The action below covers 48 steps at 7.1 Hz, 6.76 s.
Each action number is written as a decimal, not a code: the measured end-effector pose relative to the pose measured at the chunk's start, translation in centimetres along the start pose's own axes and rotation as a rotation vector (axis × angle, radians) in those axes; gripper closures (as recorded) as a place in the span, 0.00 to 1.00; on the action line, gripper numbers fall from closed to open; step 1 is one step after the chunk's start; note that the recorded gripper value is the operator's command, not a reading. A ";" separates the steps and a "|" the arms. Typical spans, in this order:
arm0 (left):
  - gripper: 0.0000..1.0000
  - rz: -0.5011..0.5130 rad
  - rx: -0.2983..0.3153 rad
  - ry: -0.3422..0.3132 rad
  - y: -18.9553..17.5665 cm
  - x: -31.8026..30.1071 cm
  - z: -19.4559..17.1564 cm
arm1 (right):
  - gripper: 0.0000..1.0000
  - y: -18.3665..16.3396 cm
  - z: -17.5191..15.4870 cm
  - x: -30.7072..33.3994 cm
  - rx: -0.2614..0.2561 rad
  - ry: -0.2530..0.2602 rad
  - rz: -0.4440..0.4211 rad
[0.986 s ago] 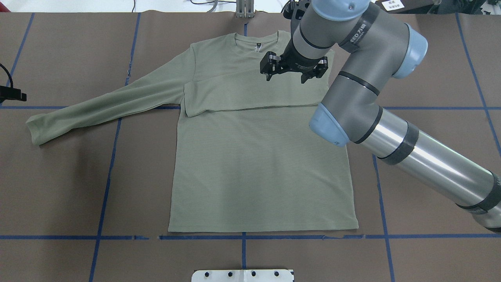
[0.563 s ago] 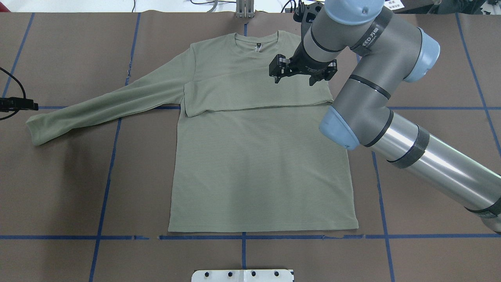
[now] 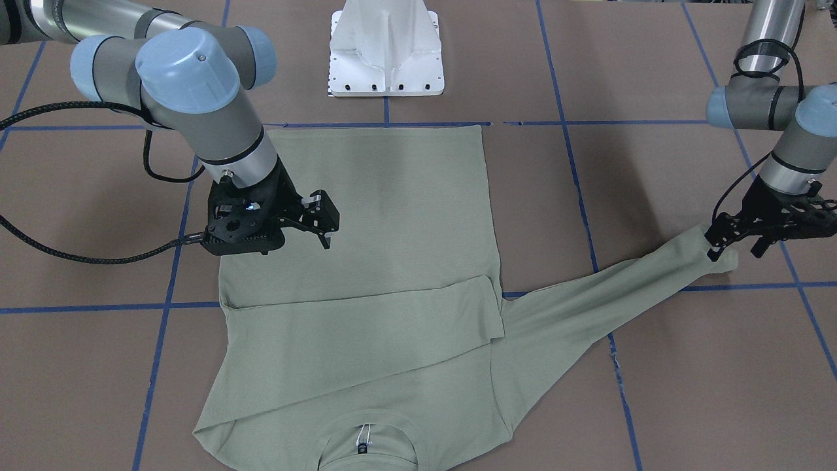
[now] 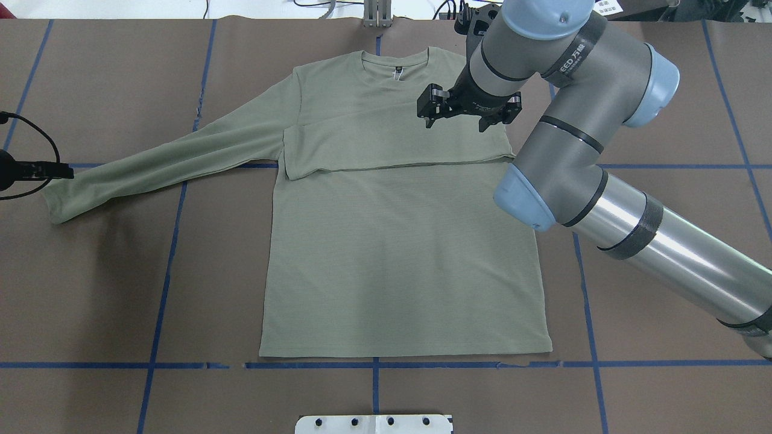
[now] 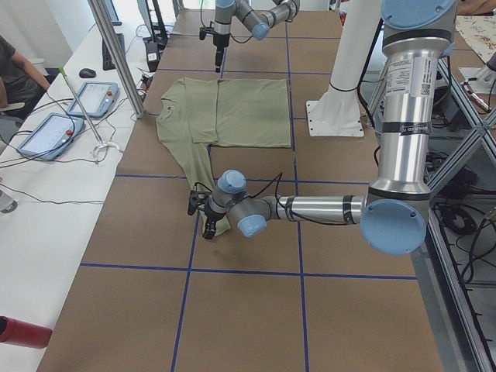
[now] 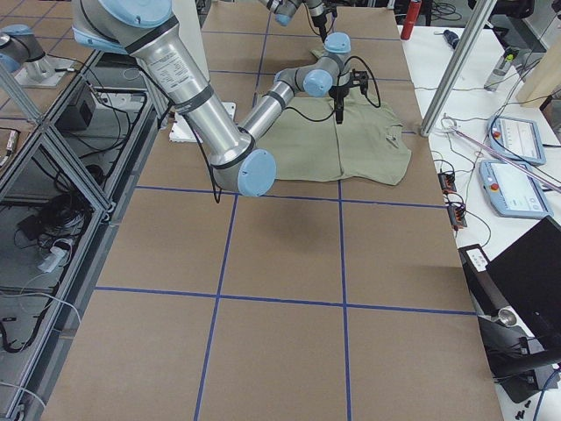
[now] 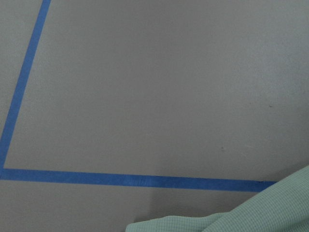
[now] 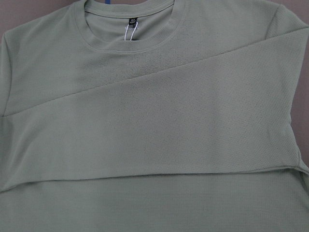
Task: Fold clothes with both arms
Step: 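Lower the left gripper onto the cuff of the other sleeve and grasp it, then carry the cuff with the left gripper across the shirt while the right arm withdraws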
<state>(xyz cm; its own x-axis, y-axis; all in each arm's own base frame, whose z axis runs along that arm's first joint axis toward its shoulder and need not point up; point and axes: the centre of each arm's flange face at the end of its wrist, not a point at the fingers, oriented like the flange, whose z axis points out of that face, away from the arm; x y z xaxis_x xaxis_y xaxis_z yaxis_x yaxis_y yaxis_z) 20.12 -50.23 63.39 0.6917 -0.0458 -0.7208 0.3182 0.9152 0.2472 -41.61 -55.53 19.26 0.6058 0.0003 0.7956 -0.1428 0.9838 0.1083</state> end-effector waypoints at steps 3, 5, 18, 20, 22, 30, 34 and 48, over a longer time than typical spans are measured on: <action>0.02 0.020 -0.013 -0.007 1.0 0.7 0.8 | 0.00 0.0 0.1 0.2 0.000 0.003 0.002; 0.02 0.022 -0.027 -0.011 1.9 0.4 0.8 | 0.00 -0.1 0.1 0.3 0.001 0.004 0.003; 0.24 0.018 -0.063 -0.028 3.6 0.0 1.4 | 0.00 -0.2 -1.1 1.2 0.013 -0.006 0.006; 0.25 0.018 -0.063 -0.030 3.6 -0.1 1.4 | 0.00 -0.2 -1.2 1.3 0.014 -0.008 0.006; 0.36 0.019 -0.066 -0.031 3.7 -0.1 1.4 | 0.00 -0.1 -1.3 1.4 0.015 -0.009 0.006; 1.00 0.024 -0.072 -0.022 3.5 2.0 -0.7 | 0.00 -0.6 -1.6 3.3 0.020 0.000 0.013; 1.00 0.003 -0.128 -0.088 -1.4 15.2 -10.3 | 0.00 1.6 -3.3 9.1 -0.002 -0.006 0.005; 1.00 -0.260 -0.258 0.305 -12.2 75.2 -16.0 | 0.00 7.4 -10.0 43.7 -0.115 0.111 -0.043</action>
<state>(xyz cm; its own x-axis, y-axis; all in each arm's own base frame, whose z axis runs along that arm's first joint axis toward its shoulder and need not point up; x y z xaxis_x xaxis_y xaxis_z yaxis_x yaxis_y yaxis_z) 57.91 -58.46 -4.18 0.3761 -0.2018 -0.9043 0.2567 0.9605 -0.1076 -8.43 -46.47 48.87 0.6930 -0.0289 0.7203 -0.0278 0.9974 0.0668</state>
